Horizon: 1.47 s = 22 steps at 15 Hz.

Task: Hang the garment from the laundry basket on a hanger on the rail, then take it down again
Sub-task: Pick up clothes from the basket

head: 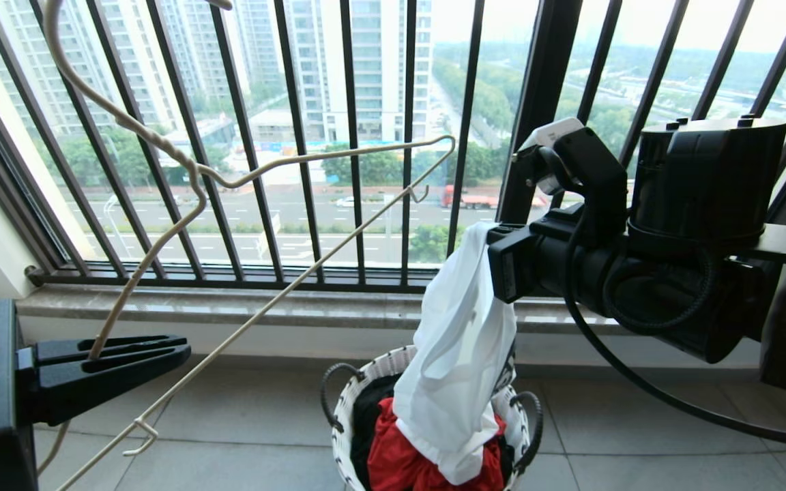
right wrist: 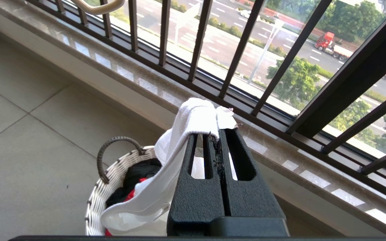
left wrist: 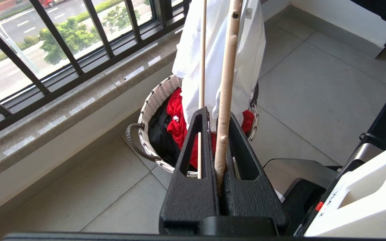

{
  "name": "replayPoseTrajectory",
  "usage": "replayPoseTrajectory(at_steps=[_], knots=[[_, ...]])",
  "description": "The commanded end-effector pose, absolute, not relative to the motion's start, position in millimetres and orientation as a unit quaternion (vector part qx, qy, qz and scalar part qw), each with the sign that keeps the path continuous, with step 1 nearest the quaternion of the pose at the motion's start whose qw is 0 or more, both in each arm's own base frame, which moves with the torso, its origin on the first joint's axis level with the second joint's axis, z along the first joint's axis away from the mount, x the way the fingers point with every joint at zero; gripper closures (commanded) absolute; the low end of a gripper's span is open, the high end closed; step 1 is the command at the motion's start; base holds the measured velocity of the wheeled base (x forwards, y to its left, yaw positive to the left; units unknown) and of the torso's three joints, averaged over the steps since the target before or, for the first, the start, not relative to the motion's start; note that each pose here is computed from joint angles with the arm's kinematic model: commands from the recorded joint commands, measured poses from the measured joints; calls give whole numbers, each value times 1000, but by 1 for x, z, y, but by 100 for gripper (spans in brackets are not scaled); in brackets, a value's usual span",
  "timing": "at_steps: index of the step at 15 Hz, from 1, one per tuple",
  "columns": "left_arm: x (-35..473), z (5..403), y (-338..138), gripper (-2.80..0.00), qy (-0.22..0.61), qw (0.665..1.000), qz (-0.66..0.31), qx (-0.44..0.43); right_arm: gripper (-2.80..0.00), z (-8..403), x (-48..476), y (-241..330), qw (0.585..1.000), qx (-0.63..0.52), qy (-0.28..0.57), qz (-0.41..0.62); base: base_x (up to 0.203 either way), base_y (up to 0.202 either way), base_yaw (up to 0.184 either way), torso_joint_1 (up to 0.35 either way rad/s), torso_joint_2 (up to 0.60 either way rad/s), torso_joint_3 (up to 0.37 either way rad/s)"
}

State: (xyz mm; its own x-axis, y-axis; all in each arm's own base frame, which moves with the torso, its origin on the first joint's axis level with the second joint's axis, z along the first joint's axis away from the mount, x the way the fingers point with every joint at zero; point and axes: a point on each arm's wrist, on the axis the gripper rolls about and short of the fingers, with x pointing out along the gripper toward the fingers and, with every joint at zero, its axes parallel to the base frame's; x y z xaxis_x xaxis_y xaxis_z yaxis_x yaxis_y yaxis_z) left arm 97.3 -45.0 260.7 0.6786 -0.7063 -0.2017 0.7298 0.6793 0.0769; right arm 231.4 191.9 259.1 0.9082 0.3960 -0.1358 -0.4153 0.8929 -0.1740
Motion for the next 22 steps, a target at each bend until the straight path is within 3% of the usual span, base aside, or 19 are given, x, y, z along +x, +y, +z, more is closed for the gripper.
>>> replayPoseTrajectory(at_steps=[1, 7, 19, 22], knots=[[99, 260, -46, 0, 80, 912, -395, 76, 0, 253, 237, 196, 971, -104, 56, 208, 0, 0, 0, -3, -1, 203], [98, 259, -45, 0, 80, 912, -395, 77, 0, 253, 237, 197, 971, -105, 56, 208, 0, 0, 0, 1, -4, 183], [102, 253, -49, 0, 103, 906, -402, 80, 0, 261, 255, 188, 980, -74, 50, 177, 0, 0, 0, 1, 0, 19], [94, 261, -46, 0, 144, 900, -404, 77, 0, 262, 269, 185, 984, -53, 51, 159, 0, 0, 0, 0, 0, 0]])
